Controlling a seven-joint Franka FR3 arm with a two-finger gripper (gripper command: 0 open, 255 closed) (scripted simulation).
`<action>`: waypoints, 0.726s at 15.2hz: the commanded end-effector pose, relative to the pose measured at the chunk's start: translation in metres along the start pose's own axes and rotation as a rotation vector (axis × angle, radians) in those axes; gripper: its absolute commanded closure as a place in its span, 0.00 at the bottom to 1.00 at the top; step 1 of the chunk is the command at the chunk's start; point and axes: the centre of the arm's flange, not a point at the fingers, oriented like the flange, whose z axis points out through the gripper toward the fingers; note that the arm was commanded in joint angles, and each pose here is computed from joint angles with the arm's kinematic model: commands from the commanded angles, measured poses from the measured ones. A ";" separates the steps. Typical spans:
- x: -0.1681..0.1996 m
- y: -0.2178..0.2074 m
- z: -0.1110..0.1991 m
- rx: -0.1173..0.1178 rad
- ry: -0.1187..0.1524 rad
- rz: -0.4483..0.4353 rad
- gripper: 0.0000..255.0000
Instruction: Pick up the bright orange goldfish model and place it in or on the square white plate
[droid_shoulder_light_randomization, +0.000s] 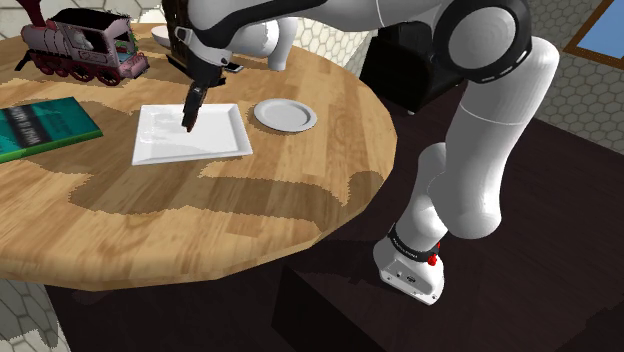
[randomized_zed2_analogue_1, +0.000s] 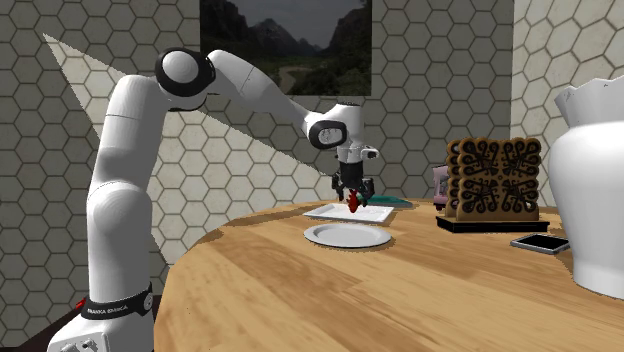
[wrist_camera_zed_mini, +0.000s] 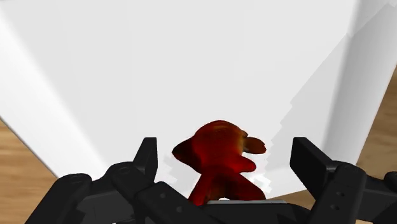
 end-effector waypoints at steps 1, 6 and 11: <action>0.000 0.000 -0.021 0.000 0.000 0.000 0.00; 0.000 0.000 -0.045 0.000 0.000 0.000 0.00; 0.000 0.000 -0.045 0.000 0.000 0.000 0.00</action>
